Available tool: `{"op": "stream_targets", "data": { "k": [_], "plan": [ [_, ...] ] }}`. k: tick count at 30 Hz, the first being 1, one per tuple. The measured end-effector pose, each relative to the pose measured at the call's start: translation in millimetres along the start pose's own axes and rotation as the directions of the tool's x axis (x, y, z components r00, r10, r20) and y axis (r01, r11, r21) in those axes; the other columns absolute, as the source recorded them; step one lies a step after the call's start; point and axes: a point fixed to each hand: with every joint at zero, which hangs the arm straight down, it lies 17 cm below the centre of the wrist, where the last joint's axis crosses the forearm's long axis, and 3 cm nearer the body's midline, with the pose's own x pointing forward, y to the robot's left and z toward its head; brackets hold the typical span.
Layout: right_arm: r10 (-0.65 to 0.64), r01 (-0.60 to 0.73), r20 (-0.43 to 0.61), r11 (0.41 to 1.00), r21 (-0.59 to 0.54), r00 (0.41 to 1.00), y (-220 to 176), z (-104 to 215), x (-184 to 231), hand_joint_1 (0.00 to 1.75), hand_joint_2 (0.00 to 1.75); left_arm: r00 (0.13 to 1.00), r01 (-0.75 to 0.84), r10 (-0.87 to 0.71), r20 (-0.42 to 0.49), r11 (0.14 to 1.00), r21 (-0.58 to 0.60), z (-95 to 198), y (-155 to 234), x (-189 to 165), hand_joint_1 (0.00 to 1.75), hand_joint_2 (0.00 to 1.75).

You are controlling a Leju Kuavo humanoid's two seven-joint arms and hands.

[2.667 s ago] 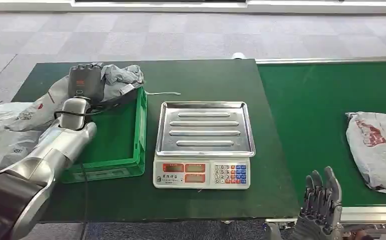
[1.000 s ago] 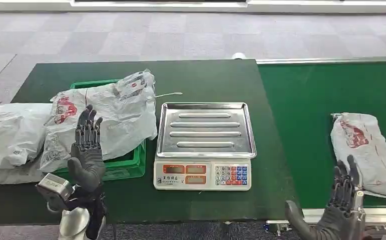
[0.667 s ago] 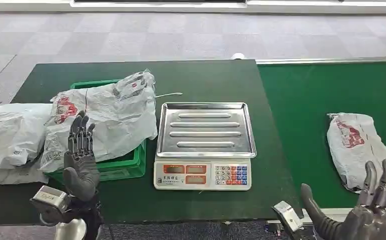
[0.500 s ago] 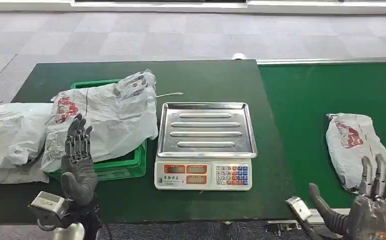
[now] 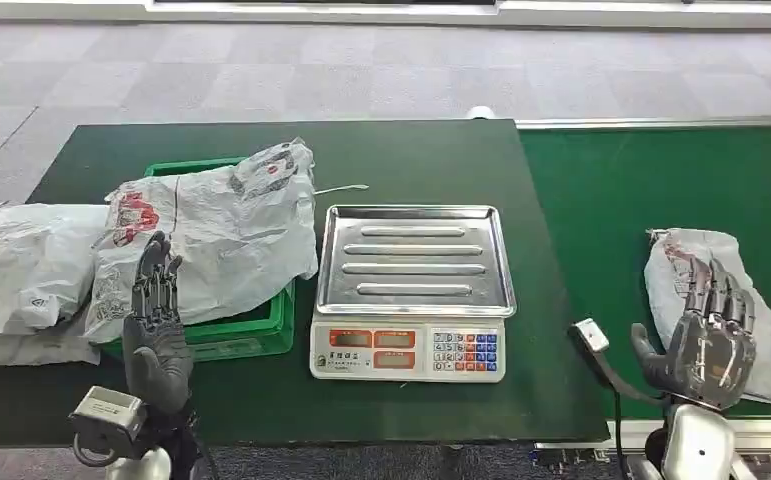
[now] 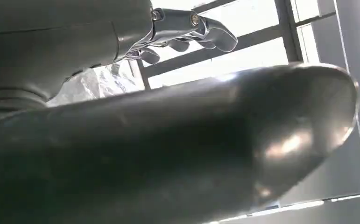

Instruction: Moved the parcel from conveyor to table for the left to box.

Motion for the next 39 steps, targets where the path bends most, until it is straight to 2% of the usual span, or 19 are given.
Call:
{"op": "stream_targets", "data": {
  "k": [12, 16, 19, 20, 21, 22, 25, 29, 39],
  "plan": [
    [0.052, -0.055, 0.108, 0.998, 0.02, 0.993, 14, 3, 14, 0.0, 1.75, 1.0, 0.005, -0.005, -0.003, 1.0, -0.004, 1, 1, -1, 0.0, 0.0],
    [0.103, -0.111, 0.218, 0.993, 0.028, 0.97, 39, -26, 22, 0.0, 1.75, 1.0, 0.015, -0.015, -0.011, 1.0, -0.006, 4, 2, -3, 0.0, 0.0],
    [0.145, -0.157, 0.261, 0.987, 0.027, 0.954, 59, -68, 10, 0.0, 1.75, 0.999, 0.046, -0.046, -0.014, 0.999, 0.001, 5, 4, -6, 0.0, 0.0],
    [0.157, -0.164, 0.244, 0.986, 0.008, 0.957, 53, -91, 4, 0.0, 1.75, 0.998, 0.053, -0.053, -0.015, 0.999, 0.002, 5, 4, -6, 0.0, 0.0],
    [0.173, -0.197, 0.234, 0.977, 0.08, 0.957, 78, -97, -12, 0.0, 1.75, 0.997, 0.074, -0.074, -0.018, 0.997, 0.003, 5, 5, -8, 0.0, 0.0],
    [0.182, -0.208, 0.211, 0.972, 0.107, 0.96, 84, -111, -21, 0.0, 1.75, 0.997, 0.079, -0.079, -0.021, 0.997, 0.001, 6, 4, -9, 0.0, 0.0],
    [0.198, -0.225, 0.142, 0.951, 0.211, 0.97, 105, -126, -50, 0.0, 1.75, 0.996, 0.081, -0.082, -0.034, 0.997, -0.009, 9, 3, -14, 0.0, 0.0],
    [0.201, -0.214, 0.074, 0.928, 0.306, 0.977, 123, -129, -78, 0.0, 1.75, 0.995, 0.088, -0.088, -0.048, 0.996, -0.013, 12, 4, -19, 0.0, 0.0],
    [0.197, -0.19, 0.026, 0.893, 0.408, 0.98, 144, -122, -91, 0.0, 1.75, 0.994, 0.092, -0.094, -0.064, 0.995, -0.023, 15, 5, -26, 0.0, 0.0]
  ]
}}
